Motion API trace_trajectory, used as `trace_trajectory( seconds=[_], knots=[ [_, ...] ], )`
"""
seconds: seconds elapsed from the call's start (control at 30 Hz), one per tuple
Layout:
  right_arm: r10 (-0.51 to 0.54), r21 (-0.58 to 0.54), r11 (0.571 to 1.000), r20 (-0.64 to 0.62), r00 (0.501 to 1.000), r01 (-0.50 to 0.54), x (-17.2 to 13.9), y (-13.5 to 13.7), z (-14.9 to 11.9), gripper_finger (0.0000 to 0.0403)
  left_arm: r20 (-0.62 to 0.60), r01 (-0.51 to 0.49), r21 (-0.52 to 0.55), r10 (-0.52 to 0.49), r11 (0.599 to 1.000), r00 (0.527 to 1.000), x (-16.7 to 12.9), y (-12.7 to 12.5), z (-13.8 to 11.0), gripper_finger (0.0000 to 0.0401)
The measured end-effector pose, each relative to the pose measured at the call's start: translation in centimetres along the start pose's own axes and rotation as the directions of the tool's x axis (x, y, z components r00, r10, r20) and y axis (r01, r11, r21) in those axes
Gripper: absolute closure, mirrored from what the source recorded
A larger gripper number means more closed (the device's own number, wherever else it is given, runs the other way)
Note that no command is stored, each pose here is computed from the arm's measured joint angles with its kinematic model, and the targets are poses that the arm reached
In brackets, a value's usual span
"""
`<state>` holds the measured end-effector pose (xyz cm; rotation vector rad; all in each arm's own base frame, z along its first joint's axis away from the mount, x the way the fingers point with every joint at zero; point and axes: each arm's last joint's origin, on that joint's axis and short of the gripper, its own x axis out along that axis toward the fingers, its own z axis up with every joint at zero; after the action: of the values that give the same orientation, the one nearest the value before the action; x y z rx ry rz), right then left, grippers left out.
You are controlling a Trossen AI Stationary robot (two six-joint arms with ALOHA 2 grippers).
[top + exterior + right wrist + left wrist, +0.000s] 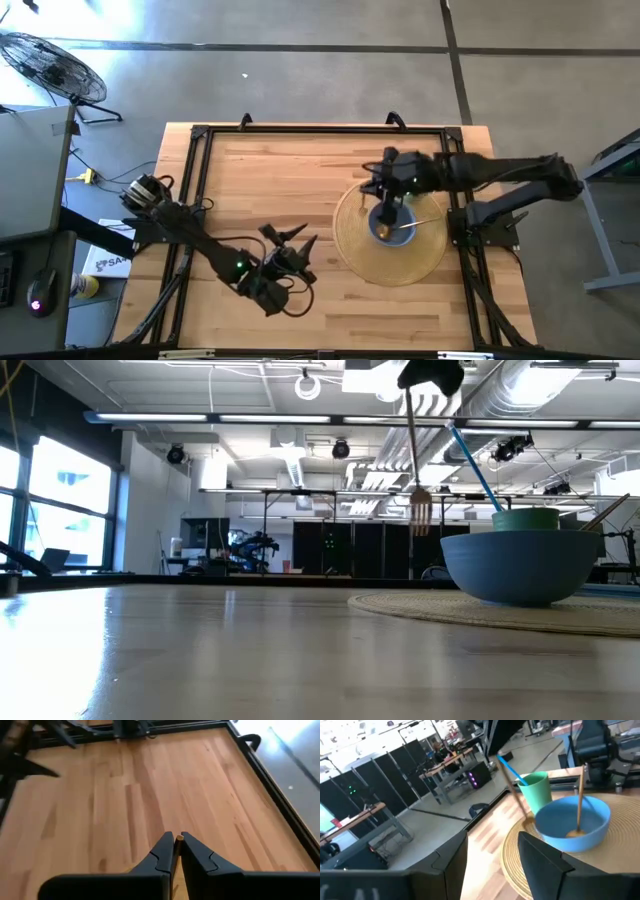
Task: Pick & Place Utensil
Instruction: Put the gold fork into the violet bowl
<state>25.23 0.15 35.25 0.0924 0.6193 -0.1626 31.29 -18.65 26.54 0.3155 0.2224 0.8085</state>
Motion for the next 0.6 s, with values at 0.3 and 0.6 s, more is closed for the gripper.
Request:
trace_trajectory(
  seconds=[0.3,0.6],
  knots=[
    [0.169,0.017,0.986,-0.139,0.976,-0.169,-4.2,-2.3,2.1,0.0395,-0.024,0.007,0.093,-0.005,0.996,1.000,1.1,0.5,-0.1,0.0231],
    [0.272,0.060,0.962,-0.311,0.911,-0.267,-1.9,-3.1,1.1,0.0395,-0.088,0.180,0.097,-0.171,0.979,0.981,2.8,0.4,-0.3,0.0231]
  ],
)
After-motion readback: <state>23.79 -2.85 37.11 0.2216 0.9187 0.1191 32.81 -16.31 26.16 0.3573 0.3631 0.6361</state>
